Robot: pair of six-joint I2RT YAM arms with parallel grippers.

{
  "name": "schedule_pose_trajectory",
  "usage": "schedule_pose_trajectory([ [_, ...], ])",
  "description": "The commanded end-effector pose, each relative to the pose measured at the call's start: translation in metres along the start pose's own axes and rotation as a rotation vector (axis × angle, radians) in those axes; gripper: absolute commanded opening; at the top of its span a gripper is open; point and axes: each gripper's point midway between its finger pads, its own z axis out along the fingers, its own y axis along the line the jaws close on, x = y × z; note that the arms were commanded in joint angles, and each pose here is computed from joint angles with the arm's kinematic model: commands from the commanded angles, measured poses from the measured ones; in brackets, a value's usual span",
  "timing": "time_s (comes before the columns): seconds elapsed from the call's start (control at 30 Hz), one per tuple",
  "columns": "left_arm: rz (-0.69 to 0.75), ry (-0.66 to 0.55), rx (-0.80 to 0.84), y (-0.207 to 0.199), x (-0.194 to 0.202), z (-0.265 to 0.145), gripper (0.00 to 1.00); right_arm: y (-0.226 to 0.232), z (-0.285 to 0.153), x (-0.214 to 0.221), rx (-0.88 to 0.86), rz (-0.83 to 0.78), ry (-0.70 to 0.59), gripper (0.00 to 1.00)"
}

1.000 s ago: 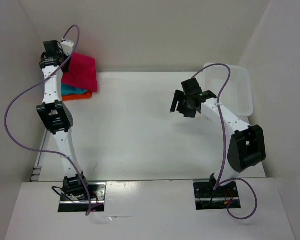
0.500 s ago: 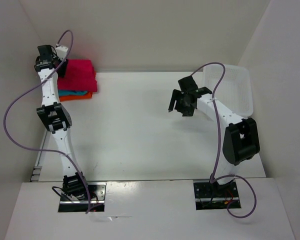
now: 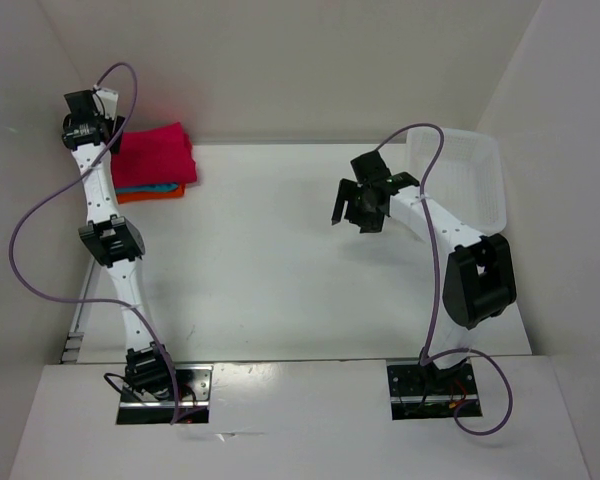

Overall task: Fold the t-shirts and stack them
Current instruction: Put the neatly folded tshirt into the corner of the board with the left arm

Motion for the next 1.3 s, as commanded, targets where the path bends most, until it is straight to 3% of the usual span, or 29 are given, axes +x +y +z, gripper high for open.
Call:
schedule_pose_trajectory([
  [0.0,-0.016,-0.001,-0.084,0.023,-0.006,-0.014,0.82,0.012,-0.008,-0.010,-0.025,-0.022,-0.021,0.81],
  [0.1,0.018,0.053,-0.113,0.023,0.011,-0.004,0.84,0.012,-0.008,-0.010,-0.025,-0.022,-0.021,0.81],
  [0.2,0.006,0.051,0.049,-0.004,0.018,-0.002,0.84,0.010,-0.006,-0.008,-0.019,-0.031,-0.014,0.81],
  [0.3,-0.022,0.019,0.079,-0.005,0.007,-0.013,0.87,0.011,-0.006,-0.007,-0.027,-0.031,-0.008,0.81],
  [0.37,-0.026,0.015,0.022,0.001,0.001,-0.012,0.87,0.011,-0.006,-0.007,-0.027,-0.031,-0.008,0.81],
  [0.63,0.093,0.224,-0.166,0.010,0.063,0.024,0.87,0.019,-0.017,-0.021,-0.023,-0.041,-0.020,0.85],
  [0.73,0.105,0.229,-0.150,0.005,0.068,0.028,0.88,0.025,-0.018,-0.023,-0.029,-0.048,-0.020,0.87],
  [1.03,0.063,0.145,-0.202,0.035,0.024,-0.014,0.93,0.018,-0.030,-0.026,-0.011,-0.056,-0.062,0.91],
  [1.13,0.026,0.069,-0.171,0.041,-0.011,-0.054,0.95,0.016,-0.035,-0.026,-0.015,-0.064,-0.085,0.94],
  [1.27,-0.056,-0.123,0.037,0.025,-0.067,-0.119,0.98,0.006,-0.048,-0.030,0.019,-0.070,-0.139,1.00],
])
